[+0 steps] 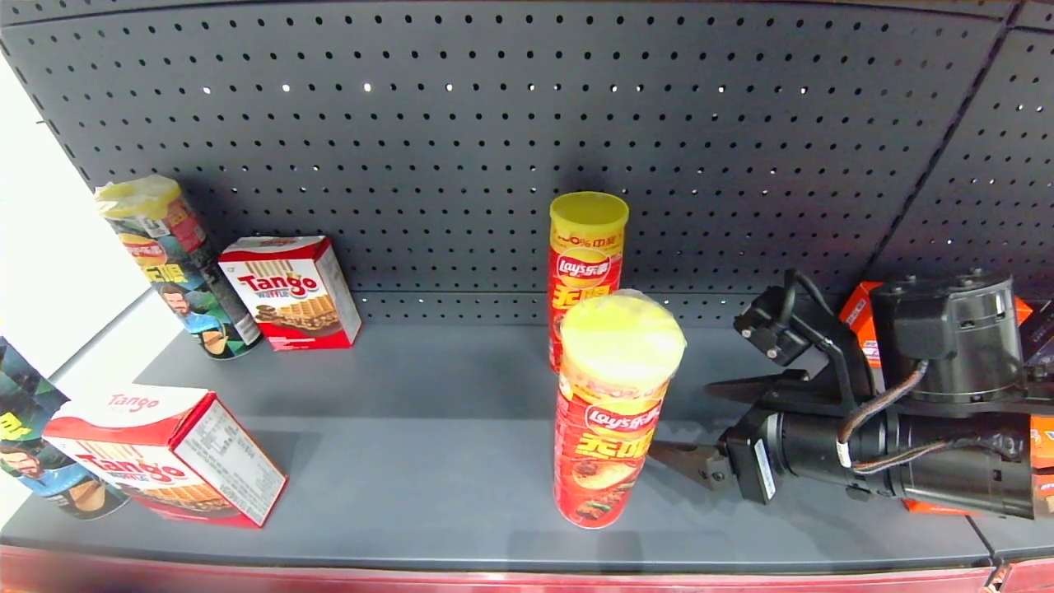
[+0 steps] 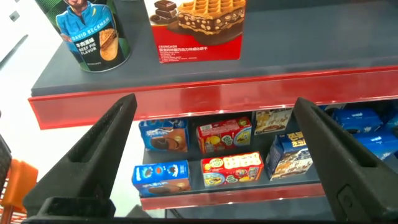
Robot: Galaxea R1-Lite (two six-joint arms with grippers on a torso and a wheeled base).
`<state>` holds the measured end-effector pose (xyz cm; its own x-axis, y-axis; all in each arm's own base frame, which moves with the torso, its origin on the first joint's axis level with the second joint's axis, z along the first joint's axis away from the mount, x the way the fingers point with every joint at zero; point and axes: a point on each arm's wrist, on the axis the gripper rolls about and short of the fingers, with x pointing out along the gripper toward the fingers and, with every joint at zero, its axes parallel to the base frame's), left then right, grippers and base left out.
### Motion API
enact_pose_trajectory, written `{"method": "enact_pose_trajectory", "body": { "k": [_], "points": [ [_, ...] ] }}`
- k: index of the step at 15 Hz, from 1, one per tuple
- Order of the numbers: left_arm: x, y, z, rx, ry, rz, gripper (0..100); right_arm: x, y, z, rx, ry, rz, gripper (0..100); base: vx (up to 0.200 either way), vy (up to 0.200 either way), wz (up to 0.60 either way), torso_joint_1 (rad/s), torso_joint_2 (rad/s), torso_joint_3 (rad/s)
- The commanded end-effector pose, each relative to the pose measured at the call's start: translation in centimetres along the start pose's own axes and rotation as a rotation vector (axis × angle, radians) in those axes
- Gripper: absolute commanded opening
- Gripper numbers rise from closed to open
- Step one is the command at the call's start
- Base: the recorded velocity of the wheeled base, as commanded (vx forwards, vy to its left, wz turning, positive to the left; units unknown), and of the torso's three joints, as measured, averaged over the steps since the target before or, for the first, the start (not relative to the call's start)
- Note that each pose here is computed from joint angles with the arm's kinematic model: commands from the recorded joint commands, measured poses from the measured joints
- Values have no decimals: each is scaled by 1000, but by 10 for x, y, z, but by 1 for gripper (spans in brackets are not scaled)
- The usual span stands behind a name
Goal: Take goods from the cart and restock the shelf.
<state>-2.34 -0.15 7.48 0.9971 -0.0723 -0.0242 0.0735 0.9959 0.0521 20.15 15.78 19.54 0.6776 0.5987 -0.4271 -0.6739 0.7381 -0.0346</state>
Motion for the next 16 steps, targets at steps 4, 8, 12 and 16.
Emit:
{"method": "enact_pose_trajectory", "body": {
  "k": [4, 8, 12, 16],
  "points": [
    [0, 0, 0, -2, 2, 0, 100, 1, 5, 0, -9, 2, 19, 100, 0, 0, 0, 0, 0, 0],
    [0, 0, 0, 0, 0, 0, 100, 2, 8, 0, -14, 2, 30, 100, 0, 0, 0, 0, 0, 0],
    [0, 0, 0, 0, 3, 0, 100, -4, 1, 0, -1, -11, 2, 100, 0, 0, 0, 0, 0, 0],
    [0, 0, 0, 0, 2, -3, 100, -36, -25, 9, 41, -100, -116, 100, 0, 0, 0, 0, 0, 0]
  ]
}}
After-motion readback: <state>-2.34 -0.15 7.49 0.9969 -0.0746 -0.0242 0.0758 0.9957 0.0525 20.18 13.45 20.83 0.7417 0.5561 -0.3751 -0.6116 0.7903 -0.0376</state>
